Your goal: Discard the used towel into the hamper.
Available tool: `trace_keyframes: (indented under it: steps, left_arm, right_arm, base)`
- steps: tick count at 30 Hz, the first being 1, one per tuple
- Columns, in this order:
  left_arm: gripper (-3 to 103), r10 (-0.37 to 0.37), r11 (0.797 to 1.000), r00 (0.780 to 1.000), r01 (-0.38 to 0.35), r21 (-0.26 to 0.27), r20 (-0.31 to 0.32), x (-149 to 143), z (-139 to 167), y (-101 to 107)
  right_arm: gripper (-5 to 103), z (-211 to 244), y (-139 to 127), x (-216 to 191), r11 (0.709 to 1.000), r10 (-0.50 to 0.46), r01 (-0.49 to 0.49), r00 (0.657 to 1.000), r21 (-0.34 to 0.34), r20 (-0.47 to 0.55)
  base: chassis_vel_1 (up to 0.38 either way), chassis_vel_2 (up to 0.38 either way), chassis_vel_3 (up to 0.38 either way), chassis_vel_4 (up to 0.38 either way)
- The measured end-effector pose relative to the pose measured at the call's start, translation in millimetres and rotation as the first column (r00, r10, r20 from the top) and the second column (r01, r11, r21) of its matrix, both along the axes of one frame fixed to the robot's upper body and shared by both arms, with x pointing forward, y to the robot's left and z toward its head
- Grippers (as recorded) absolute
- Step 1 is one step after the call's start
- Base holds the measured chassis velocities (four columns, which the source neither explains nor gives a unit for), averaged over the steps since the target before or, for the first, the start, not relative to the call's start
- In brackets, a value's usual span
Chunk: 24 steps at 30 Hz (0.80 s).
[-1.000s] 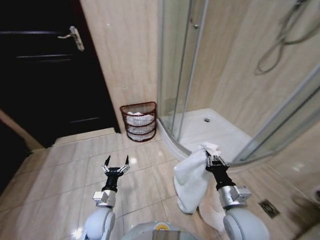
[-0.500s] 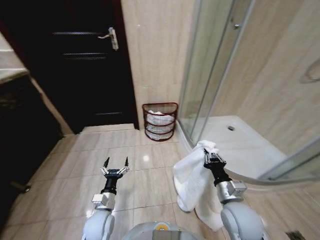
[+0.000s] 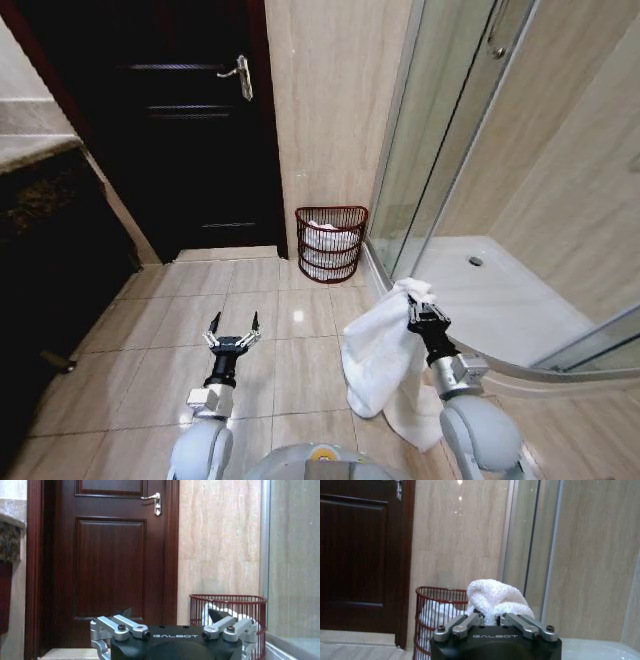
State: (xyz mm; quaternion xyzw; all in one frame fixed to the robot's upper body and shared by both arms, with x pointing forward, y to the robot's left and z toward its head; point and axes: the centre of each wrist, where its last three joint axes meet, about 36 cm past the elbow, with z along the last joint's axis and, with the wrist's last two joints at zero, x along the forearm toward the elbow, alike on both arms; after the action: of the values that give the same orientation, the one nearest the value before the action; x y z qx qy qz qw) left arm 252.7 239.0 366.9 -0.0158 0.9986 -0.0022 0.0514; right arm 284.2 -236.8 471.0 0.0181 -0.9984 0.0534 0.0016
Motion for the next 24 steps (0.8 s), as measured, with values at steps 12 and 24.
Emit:
trace_keyframes:
  steps: [12, 24]
  left_arm:
    - [100, 0.0, 1.0, 1.0, 0.001, 0.022, -0.015, 1.0, -0.2, -0.5]
    - [100, 0.004, 1.0, 1.0, -0.003, 0.021, -0.018, 1.0, -2.2, 0.0]
  right_arm:
    - [13, -3.5, -0.8, 3.3, 1.0, -0.001, 0.001, 1.0, -0.005, -0.001]
    - [13, -6.2, -0.3, 4.3, 1.0, -0.002, 0.002, 1.0, -0.002, -0.004]
  base:
    - [0.045, 0.045, -0.049, -0.057]
    - [0.041, 0.038, -0.108, -0.101]
